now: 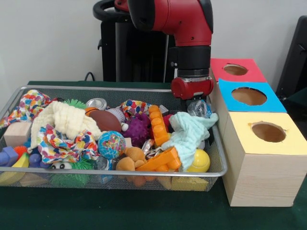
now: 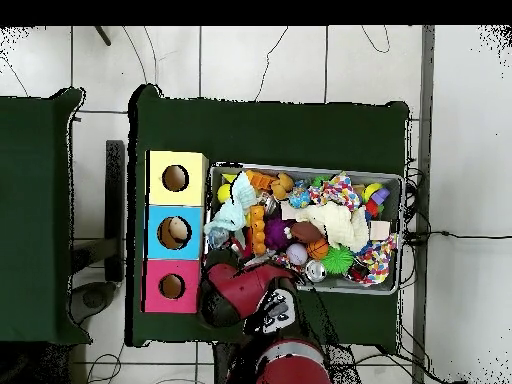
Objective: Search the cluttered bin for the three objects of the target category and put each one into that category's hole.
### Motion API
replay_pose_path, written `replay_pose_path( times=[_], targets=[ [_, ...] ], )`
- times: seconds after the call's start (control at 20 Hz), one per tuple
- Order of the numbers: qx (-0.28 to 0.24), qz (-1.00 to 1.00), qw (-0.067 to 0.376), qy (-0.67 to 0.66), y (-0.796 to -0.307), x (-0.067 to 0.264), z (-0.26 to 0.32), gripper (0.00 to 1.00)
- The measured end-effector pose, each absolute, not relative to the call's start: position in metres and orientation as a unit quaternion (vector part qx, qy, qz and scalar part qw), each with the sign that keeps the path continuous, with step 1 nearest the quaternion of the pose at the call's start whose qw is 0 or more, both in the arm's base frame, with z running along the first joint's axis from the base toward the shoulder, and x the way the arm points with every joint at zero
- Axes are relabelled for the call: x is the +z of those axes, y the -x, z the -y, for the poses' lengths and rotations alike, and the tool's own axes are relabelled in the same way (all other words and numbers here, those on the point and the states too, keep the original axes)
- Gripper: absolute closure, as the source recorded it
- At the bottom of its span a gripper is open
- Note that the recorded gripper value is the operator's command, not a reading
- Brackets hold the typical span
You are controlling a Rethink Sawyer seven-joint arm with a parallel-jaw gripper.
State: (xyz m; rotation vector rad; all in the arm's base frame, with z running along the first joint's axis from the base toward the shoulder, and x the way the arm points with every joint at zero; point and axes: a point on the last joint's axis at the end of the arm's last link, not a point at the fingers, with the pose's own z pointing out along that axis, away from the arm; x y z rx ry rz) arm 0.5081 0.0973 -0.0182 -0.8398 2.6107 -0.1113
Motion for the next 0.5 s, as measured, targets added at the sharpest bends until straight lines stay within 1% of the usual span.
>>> replay_pose_path(
  times=[0.5],
  targets=[
    [-0.060,-0.921,0.247,0.296,-0.517,-0.007,-0.101,0.00]
  ],
)
